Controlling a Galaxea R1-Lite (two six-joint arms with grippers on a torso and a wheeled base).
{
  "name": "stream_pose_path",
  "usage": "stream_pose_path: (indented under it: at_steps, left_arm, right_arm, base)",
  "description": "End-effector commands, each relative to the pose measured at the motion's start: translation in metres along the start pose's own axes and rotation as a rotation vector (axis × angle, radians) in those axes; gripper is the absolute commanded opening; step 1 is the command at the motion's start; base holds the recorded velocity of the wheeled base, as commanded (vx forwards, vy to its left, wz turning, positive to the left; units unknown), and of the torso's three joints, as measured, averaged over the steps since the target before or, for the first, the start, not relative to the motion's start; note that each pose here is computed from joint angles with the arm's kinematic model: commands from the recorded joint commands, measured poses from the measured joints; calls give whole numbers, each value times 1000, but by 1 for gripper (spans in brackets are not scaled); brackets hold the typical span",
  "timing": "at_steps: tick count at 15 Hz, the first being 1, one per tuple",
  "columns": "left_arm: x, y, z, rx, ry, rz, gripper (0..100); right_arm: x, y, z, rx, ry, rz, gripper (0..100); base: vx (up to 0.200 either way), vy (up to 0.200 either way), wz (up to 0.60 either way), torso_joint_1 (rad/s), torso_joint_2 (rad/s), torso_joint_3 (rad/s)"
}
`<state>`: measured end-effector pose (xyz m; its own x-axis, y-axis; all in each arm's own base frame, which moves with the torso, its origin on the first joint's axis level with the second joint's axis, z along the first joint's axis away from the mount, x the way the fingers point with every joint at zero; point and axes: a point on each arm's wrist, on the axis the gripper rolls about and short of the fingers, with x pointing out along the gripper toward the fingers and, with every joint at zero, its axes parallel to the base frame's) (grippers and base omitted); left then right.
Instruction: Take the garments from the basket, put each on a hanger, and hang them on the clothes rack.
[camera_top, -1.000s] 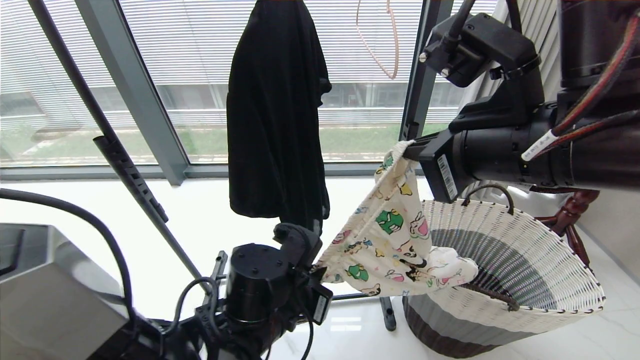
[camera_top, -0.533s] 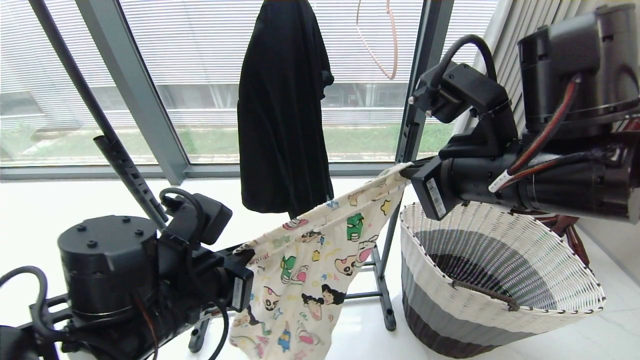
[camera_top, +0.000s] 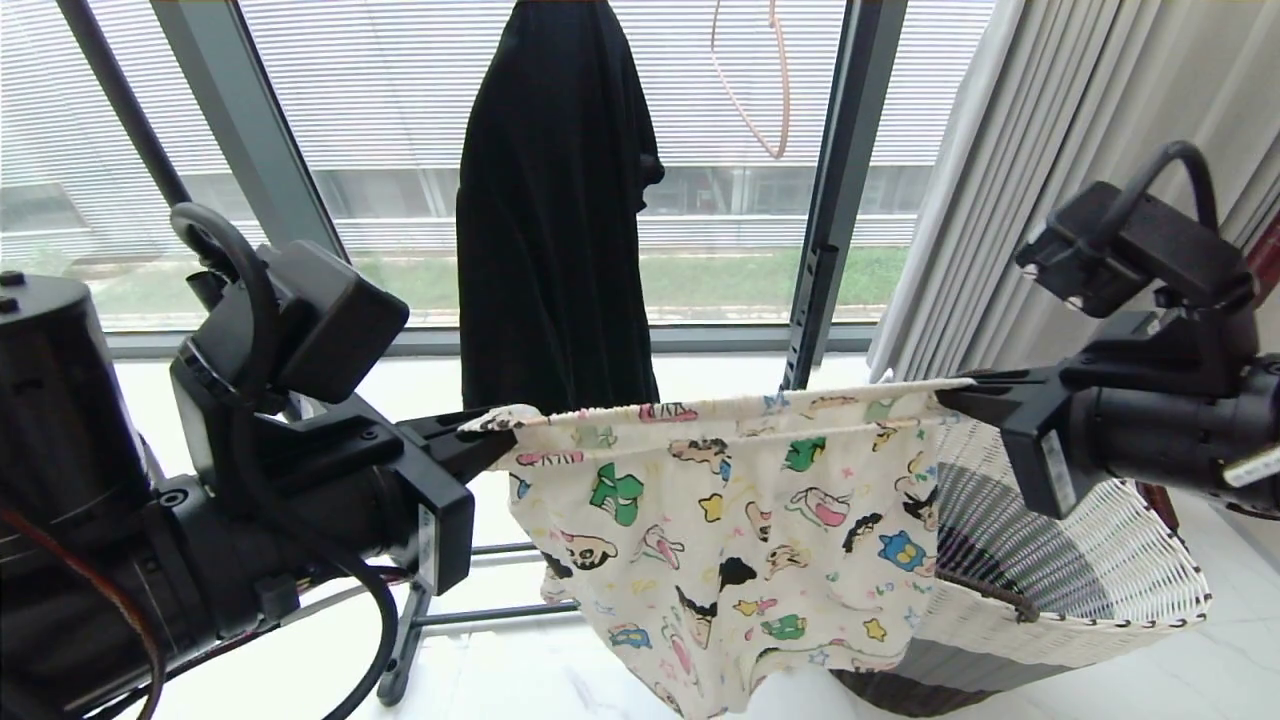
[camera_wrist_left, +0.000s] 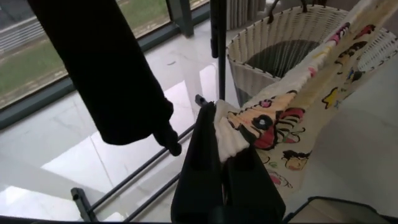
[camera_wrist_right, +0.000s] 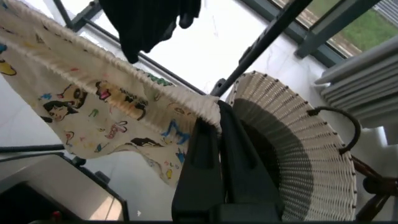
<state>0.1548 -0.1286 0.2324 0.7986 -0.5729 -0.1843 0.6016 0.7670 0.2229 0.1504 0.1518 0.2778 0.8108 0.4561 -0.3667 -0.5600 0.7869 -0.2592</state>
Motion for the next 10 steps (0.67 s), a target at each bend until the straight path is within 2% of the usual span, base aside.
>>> stream_pose_path:
  at_steps: [1,2,3,4,6,9,10]
  left_arm:
    - [5,-10,7,8,-19,-47,0]
    - [15,-13,6,9,-5,-54,0]
    - [29,-16,11,9,-38,-54,0]
    - [44,-19,16,8,-65,-47,0]
    - [68,-30,28,4,-95,-25,0]
    - [72,-42,24,12,-74,-55,0]
    - [69,-42,13,23,-20,-8,0]
  right_arm:
    - [-32,-6,-22,0,-19,10,0]
    - [-43,-1,-33,-20,-18,64,0]
    - [-60,10,-49,-68,-12,173,0]
    - [-68,16,-57,-103,7,232,0]
    - [-73,31,-63,-161,14,336,0]
    - [-67,35,-63,-170,35,333,0]
    - [-63,28,-61,-143,42,281,0]
  base:
    - [0,0,0,0,0,0]
    - [0,0,0,0,0,0]
    - [0,0,0,0,0,0]
    - [0,0,0,0,0,0]
    - [0,0,0,0,0,0]
    - [0,0,0,0,0,0]
    - [0,0,0,0,0,0]
